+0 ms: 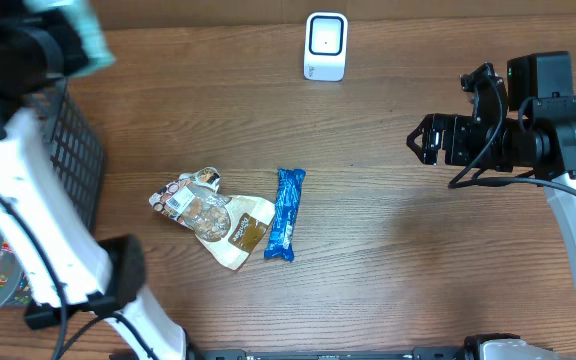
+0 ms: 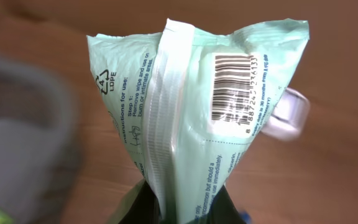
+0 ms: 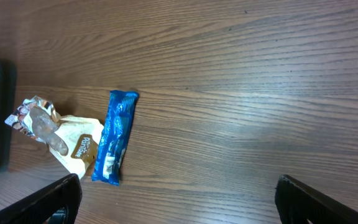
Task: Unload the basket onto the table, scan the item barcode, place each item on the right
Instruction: 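Carry the mint-green packet out and drop it on the pile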
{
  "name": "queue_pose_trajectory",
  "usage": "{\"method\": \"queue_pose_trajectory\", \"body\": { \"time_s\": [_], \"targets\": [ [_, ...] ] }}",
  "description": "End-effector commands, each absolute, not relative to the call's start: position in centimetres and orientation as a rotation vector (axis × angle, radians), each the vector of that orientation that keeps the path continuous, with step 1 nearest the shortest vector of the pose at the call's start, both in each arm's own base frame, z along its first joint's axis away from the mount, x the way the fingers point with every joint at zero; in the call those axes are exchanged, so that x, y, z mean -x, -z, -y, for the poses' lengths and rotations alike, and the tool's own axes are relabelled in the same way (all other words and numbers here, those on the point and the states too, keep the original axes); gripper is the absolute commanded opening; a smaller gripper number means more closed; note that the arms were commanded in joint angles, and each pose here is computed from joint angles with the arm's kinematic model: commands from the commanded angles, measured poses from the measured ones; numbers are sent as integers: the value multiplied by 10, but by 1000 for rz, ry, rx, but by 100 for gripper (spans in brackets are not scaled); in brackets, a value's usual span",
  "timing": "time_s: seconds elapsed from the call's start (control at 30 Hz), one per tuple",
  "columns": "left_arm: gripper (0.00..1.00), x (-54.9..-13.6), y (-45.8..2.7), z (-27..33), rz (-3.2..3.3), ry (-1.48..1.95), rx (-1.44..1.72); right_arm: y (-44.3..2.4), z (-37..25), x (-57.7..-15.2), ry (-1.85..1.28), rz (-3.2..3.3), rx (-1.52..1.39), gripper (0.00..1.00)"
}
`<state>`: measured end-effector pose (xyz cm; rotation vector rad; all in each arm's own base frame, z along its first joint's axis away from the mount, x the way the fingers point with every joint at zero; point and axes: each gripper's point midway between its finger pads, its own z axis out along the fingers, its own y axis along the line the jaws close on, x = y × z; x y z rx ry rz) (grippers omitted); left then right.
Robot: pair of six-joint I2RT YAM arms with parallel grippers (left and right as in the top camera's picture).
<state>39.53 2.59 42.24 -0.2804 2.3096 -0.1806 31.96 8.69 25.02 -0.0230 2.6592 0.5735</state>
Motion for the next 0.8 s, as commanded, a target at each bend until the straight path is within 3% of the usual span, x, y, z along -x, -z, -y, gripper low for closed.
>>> {"method": "queue_pose_trajectory", "body": {
  "time_s": [0.0,0.4,0.63,0.67,0.73,0.77],
  "targets": [
    [4,-398,-396,20,-2425,164,141,-260,-89,-321,-580,-2633,38,100],
    [4,-350,-158,117,-3122,-71,205,-261,-90,-323,-579,-2622,42,100],
    [6,-322,-79,132,-3209,-119,180,-260,-89,-323,-579,-2626,41,100],
    [15,-322,-78,133,-3207,-117,180,-260,-89,-323,-579,-2626,41,100],
    [50,-327,-82,131,-3196,-108,186,-260,-89,-323,-579,-2627,41,100],
    [59,-330,-86,130,-3188,-101,178,-260,-89,-323,-579,-2627,41,100]
  ]
}}
